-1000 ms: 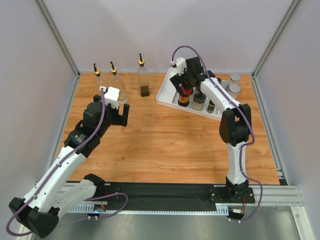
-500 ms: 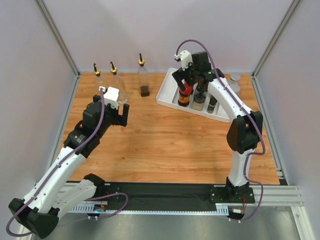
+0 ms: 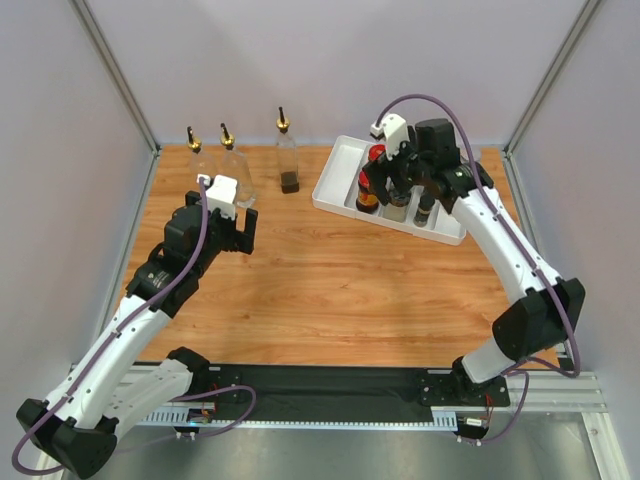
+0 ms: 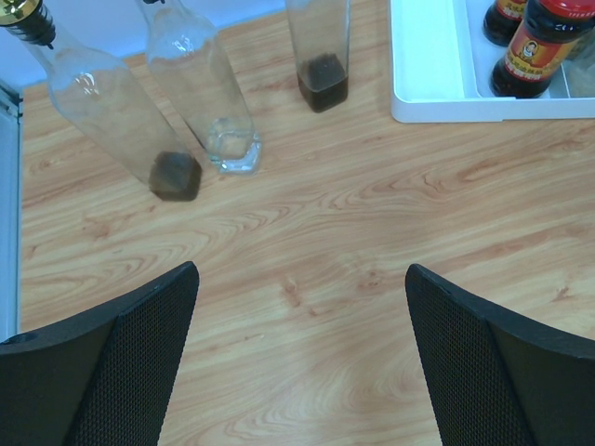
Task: Organize the condiment bottles
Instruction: Place the bottle in the storage box, then pick up the bottle from the center of the board.
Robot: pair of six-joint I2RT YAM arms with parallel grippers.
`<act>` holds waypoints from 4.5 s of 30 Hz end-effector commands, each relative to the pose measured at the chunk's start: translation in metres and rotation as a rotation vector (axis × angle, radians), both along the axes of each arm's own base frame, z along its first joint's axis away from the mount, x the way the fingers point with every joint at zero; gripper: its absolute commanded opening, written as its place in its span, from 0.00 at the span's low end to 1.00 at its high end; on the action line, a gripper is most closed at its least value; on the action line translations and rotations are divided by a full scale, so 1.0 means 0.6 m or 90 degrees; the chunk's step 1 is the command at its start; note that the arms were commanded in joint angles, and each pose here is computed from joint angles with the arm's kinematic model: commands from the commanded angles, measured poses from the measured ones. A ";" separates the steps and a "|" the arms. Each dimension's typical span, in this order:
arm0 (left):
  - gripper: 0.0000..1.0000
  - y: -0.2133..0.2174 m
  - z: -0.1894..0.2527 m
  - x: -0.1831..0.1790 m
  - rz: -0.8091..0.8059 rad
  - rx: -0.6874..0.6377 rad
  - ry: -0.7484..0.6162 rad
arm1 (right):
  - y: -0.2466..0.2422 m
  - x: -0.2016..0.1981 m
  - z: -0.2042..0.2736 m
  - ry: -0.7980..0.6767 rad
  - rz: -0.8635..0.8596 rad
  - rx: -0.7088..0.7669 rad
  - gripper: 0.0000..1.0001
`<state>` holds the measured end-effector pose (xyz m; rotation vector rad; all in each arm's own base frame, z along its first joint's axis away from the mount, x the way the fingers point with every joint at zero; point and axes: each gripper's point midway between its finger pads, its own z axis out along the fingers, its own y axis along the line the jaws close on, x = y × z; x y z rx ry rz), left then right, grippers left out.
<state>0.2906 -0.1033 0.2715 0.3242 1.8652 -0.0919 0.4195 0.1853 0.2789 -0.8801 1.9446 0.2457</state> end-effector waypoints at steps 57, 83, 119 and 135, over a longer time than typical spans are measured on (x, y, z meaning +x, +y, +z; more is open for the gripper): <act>1.00 -0.089 0.068 0.085 -0.043 -0.116 0.007 | -0.130 -0.214 -0.057 -0.044 -0.029 0.128 1.00; 1.00 -0.136 0.078 0.158 -0.048 -0.134 0.039 | -0.131 -0.214 -0.057 -0.046 -0.030 0.124 1.00; 1.00 -0.169 0.059 0.260 -0.020 -0.129 0.073 | -0.131 -0.214 -0.056 -0.048 -0.029 0.123 1.00; 1.00 -0.161 0.038 0.356 0.088 -0.102 0.058 | -0.133 -0.214 -0.054 -0.052 -0.032 0.121 1.00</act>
